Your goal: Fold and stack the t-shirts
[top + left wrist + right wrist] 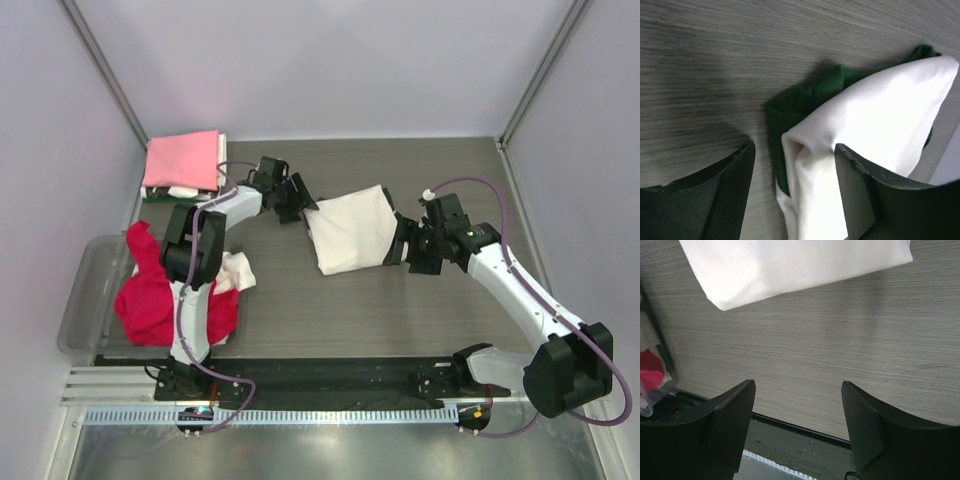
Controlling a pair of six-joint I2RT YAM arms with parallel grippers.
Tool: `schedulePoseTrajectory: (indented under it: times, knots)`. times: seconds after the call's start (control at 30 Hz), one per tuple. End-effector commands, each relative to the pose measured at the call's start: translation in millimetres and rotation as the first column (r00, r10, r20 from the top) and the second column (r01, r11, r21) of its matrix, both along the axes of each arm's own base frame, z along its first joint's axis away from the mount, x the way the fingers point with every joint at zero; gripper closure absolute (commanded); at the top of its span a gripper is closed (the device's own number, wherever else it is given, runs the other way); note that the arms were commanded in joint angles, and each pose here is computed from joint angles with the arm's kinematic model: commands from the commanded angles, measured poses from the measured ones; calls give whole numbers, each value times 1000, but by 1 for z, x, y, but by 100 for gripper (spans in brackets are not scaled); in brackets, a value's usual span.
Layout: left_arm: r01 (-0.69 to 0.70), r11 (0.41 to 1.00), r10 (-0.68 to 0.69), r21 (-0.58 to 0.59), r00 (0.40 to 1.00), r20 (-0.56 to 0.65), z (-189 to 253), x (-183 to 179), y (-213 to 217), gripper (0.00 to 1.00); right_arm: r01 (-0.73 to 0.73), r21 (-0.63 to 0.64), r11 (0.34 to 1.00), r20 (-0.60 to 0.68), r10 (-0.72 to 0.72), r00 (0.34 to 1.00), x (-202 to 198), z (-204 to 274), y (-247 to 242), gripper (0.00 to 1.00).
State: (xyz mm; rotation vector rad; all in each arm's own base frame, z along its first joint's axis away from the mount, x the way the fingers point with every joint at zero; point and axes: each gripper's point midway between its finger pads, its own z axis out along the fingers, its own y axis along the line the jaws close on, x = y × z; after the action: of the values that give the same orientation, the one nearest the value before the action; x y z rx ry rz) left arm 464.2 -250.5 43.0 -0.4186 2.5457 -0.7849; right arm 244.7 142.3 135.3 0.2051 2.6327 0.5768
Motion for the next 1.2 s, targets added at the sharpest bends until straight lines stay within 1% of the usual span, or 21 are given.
schedulePoseTrajectory:
  times: [0.0,0.03,0.2,0.23,0.27,0.3,0.33,0.37,0.4,0.43,0.47,0.5,0.53,0.6,0.63,0.77,0.9,0.93,0.97,1.03,1.17]
  knots:
    - [-15,998,15,-68,1000,-1,-13,6,-14,35,-18,23,1000,9,18,1000,-1,5,5,24]
    - [-28,997,27,-72,1000,-9,-20,4,-13,40,-17,25,1000,12,17,1000,0,7,6,24]
    - [-105,988,98,-114,993,-66,-44,-12,-12,49,-17,23,1000,14,17,1000,-2,10,4,25]
    - [-109,986,104,-122,993,-52,-44,-10,-13,50,-20,21,1000,10,20,1000,-3,8,4,24]
    - [-112,987,105,-119,993,-59,-50,-14,-15,55,-21,21,1000,7,21,1000,-4,7,4,24]
    - [-118,985,110,-124,992,-63,-52,-14,-16,63,-20,27,999,4,20,1000,-4,8,5,24]
    - [-113,984,105,-135,992,-64,-56,-13,-20,85,-22,26,999,0,22,1000,-5,6,5,24]
    - [-106,983,97,-148,993,-65,-56,-12,-23,99,-22,26,999,-1,22,1000,-6,5,5,24]
    - [-91,983,86,-159,996,-36,-47,-3,-27,100,-21,25,999,0,21,1000,-6,5,4,25]
    - [-76,986,70,-151,997,-42,-43,-4,-28,100,-23,22,999,1,23,1000,-7,5,3,24]
    - [-66,985,66,-159,998,-9,-25,9,-28,100,-24,23,999,5,24,1000,-8,7,3,24]
    - [-61,987,61,-146,998,-1,-17,12,-24,100,-25,23,999,12,25,1000,-9,9,3,24]
    - [-36,994,35,-102,999,-9,-14,9,-16,100,-25,25,999,18,25,1000,-10,12,2,24]
    - [-11,996,16,-91,998,53,22,29,-6,100,-22,34,999,33,20,999,-13,17,2,25]
    - [8,999,-7,-41,1000,27,23,26,8,100,-22,39,999,37,21,999,-14,19,2,25]
    - [47,998,-50,53,997,64,53,37,45,100,-18,63,998,55,14,998,-20,24,2,25]
    - [-5,996,-4,90,996,94,85,50,90,100,-14,79,997,79,8,997,-26,32,1,24]
    - [-31,995,23,96,995,92,90,53,108,100,-15,79,997,81,9,997,-27,32,1,25]
    - [-30,994,16,106,991,130,104,60,116,100,-12,79,997,81,6,997,-28,33,0,24]
    - [-53,990,32,133,988,151,119,66,138,100,-16,82,997,93,8,996,-31,37,-1,24]
    - [-91,973,30,213,962,271,161,83,171,100,-18,90,996,98,9,995,-37,40,-2,25]
